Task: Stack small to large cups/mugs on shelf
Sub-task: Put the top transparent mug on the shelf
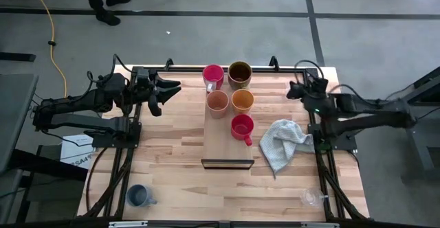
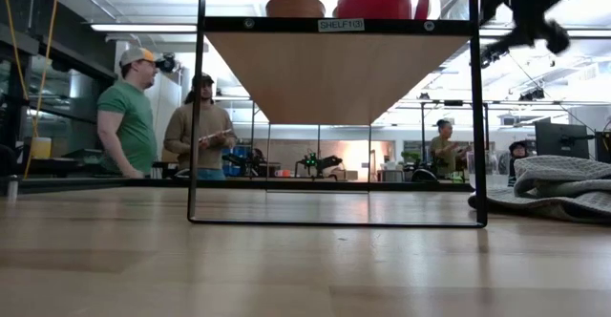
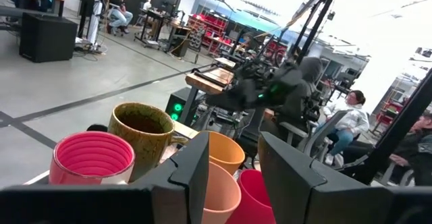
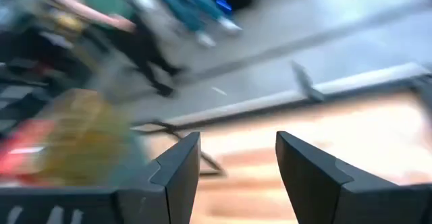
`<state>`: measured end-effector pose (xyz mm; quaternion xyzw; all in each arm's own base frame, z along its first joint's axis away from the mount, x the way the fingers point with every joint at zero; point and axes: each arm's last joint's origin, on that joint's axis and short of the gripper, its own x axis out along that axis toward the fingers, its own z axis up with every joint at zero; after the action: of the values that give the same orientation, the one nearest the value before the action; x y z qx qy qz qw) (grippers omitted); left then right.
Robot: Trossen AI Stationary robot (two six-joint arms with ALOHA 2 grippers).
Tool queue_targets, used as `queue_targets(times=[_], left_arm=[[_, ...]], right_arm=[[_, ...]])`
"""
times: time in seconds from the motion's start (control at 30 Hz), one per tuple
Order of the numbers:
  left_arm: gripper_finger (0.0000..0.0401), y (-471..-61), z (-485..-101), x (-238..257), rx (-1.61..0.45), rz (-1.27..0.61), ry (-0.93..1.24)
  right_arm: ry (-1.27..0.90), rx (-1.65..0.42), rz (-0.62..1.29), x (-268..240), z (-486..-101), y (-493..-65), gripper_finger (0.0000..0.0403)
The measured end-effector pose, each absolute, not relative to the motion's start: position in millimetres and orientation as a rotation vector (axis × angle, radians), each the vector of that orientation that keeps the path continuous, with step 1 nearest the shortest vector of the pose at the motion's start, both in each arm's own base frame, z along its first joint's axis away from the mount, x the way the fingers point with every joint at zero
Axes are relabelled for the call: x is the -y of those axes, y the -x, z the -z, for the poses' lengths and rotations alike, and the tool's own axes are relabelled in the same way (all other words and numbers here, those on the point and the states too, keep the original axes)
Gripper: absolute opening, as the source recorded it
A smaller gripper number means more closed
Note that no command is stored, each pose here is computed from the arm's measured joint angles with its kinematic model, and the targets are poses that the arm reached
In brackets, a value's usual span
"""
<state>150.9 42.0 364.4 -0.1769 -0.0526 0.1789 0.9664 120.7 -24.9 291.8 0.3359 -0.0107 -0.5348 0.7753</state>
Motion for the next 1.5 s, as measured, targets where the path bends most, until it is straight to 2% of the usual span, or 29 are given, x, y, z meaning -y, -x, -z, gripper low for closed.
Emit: queue_targets(times=[0.27,0.33,0.6,0.77,1.27,1.37,1.5], left_arm=[[0.0117,-151.0,-364.4,-42.0,0.106,-0.361,0.358],[0.0117,-151.0,-364.4,-42.0,0.106,-0.362,0.358],[0.0117,-151.0,-364.4,-42.0,0.107,-0.362,0.358],[0.0117,-151.0,-364.4,-42.0,0.107,-0.362,0.358],[0.0117,-151.0,-364.4,-42.0,0.107,-0.361,0.358],[0.0117,-151.0,-364.4,-42.0,0.107,-0.361,0.358],[0.0117,-151.0,-364.4,-42.0,0.107,-0.361,0.357]], right_arm=[[-0.962,-0.414,1.503,62.2,-252.3,-108.9,0.0185],[-1.002,-0.463,1.565,71.0,-246.7,-109.3,0.0185],[-1.059,-0.448,1.687,109.9,-231.3,-122.1,0.0185],[-1.121,-0.506,1.681,131.0,-220.0,-125.2,0.0185],[-1.216,-0.611,1.769,161.0,-192.2,-123.0,0.0184],[-1.221,-0.636,1.776,162.8,-187.9,-123.9,0.0170],[-1.207,-0.679,1.765,163.8,-184.4,-125.0,0.0121]])
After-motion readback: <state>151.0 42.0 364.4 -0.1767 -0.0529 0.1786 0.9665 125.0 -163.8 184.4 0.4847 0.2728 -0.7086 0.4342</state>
